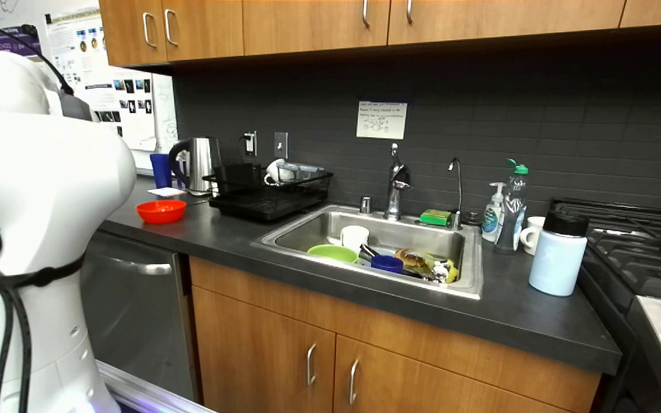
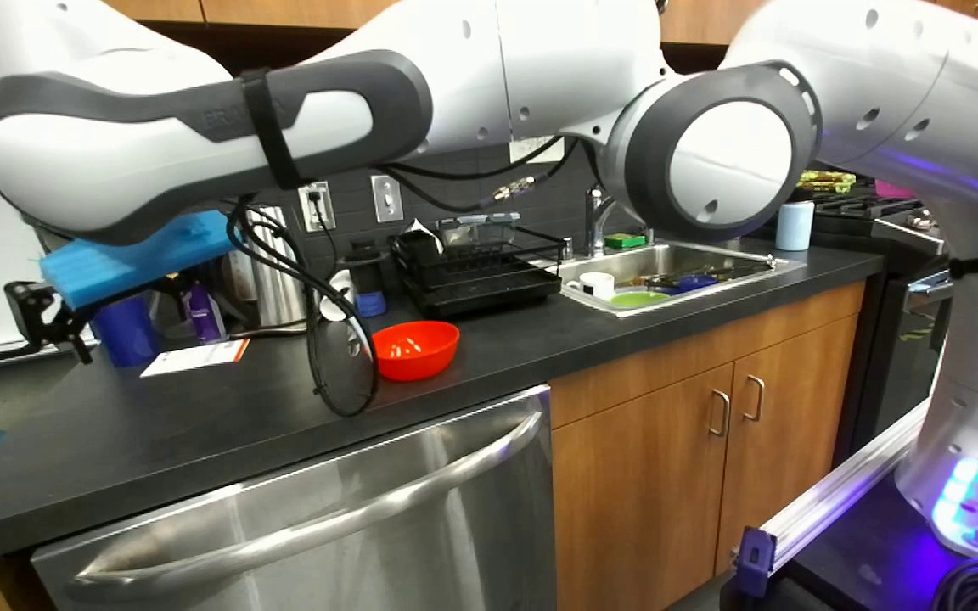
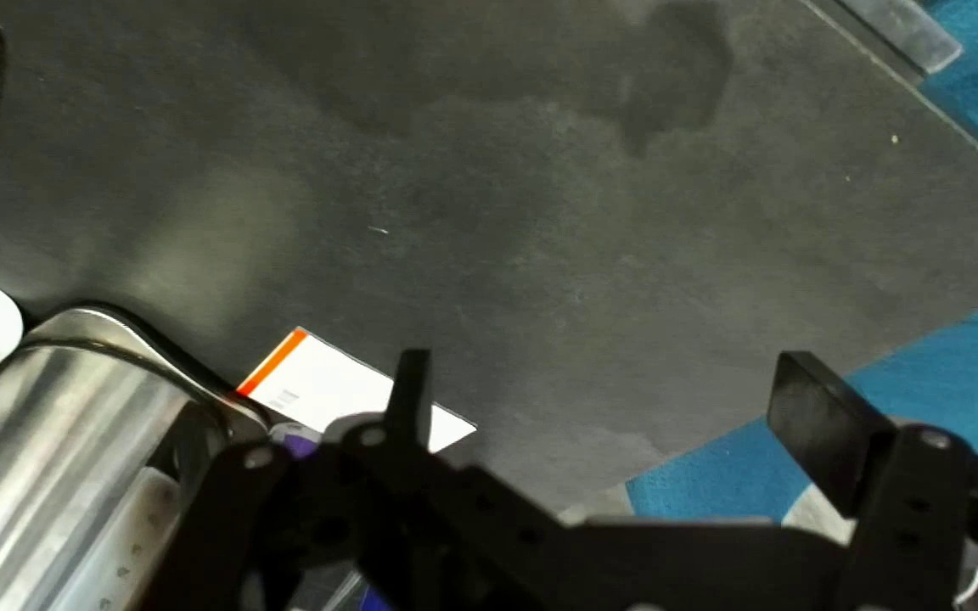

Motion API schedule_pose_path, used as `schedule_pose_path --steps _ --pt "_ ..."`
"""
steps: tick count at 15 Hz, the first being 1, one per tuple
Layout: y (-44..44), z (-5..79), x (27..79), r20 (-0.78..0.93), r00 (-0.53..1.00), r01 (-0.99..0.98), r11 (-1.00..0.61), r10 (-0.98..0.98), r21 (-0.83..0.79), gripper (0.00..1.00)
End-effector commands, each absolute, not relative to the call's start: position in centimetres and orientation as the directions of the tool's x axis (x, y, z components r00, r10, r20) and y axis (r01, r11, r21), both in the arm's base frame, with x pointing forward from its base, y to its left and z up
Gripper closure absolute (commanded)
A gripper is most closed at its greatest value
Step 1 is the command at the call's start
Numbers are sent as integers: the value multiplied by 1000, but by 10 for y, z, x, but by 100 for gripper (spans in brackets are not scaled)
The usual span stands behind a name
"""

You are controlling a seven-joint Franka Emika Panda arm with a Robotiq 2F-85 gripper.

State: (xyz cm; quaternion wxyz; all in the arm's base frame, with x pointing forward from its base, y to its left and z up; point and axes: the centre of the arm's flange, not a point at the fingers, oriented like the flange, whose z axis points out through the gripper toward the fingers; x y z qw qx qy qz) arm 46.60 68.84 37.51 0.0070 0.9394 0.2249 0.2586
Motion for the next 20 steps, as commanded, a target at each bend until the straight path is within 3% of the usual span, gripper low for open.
schedule_pose_path --steps 1,20 --pt "755 394 501 552 754 376 -923 356 82 0" --pt "749 414 520 722 666 194 -978 189 77 0"
